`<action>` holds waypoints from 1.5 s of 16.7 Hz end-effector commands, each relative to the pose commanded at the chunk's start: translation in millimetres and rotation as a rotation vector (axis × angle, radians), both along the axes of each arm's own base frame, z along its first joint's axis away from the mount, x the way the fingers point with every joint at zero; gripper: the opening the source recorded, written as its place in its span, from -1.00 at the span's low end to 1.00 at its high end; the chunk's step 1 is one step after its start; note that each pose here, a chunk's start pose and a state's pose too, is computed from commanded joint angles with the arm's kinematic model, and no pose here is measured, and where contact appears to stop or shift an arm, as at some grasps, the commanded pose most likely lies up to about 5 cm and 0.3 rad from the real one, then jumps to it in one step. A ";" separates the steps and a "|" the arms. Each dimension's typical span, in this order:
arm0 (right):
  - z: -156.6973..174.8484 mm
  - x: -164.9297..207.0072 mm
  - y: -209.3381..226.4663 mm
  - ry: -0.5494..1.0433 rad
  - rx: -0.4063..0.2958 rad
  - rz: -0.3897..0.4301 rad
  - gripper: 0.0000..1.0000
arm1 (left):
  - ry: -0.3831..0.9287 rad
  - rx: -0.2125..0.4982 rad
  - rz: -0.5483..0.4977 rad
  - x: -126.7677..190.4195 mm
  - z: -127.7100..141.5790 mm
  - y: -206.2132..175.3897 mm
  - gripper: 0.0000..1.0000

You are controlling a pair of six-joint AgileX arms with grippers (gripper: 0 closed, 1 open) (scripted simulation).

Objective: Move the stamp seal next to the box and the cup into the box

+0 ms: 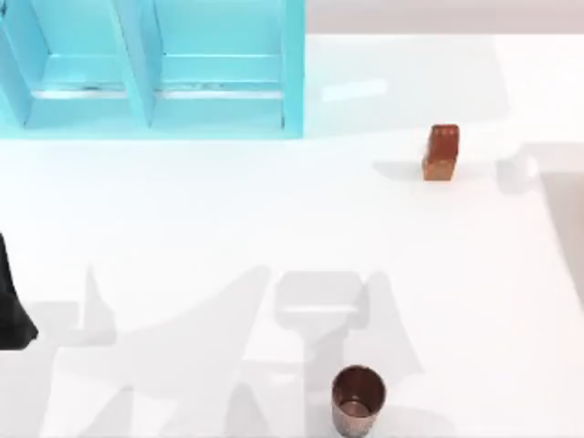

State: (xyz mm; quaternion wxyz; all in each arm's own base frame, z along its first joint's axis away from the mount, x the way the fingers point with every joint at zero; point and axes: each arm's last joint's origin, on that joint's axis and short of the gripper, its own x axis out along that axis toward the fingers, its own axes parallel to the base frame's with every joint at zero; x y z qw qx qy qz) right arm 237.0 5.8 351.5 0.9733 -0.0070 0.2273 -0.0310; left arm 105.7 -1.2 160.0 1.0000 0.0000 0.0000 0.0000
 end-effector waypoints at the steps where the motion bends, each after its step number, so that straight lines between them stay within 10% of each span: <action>1: 1.7 22.8 2.2 0.058 0.003 -0.002 1.00 | 0.000 0.000 0.000 0.0 0.0 0.0 1.00; 13: -48.0 190.8 70.3 0.565 0.115 0.053 1.00 | 0.000 0.000 0.000 0.0 0.0 0.0 1.00; 25: -145.5 240.6 147.6 0.990 0.059 0.033 1.00 | 0.000 0.000 0.000 0.0 0.0 0.0 1.00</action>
